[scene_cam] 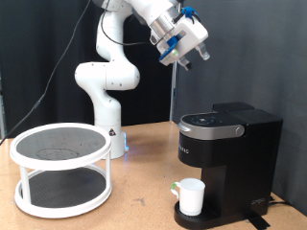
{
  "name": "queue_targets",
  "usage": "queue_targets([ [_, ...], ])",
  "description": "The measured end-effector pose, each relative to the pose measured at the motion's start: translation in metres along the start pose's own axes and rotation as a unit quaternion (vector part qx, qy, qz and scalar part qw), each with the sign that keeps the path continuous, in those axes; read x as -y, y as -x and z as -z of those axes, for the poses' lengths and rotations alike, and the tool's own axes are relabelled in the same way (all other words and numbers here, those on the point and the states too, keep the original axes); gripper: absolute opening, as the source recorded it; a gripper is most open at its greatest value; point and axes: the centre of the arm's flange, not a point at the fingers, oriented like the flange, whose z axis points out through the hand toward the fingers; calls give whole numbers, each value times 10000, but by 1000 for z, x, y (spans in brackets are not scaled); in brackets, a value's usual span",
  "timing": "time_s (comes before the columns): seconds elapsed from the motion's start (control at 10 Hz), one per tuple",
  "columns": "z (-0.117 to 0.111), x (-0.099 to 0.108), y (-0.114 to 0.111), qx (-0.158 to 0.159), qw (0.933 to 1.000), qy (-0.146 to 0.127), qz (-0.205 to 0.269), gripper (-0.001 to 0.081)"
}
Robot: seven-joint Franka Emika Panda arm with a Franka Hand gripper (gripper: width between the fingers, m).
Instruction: Make a cup of coffee with the keurig machine
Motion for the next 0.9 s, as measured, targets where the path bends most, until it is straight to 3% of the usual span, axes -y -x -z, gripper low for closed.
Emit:
queue_targets([
  [0.2, -3, -2, 21, -895, 9924, -693, 483, 734],
  [0.4, -6, -1, 41, -1394, 9817, -1015, 802, 734],
  [0.5, -8, 2, 46, -1583, 9781, -982, 933, 734],
  [0.6, -11, 5, 47, -1721, 9771, -748, 1001, 734],
  [0.9, -26, 29, 45, -1629, 9837, -109, 750, 734],
])
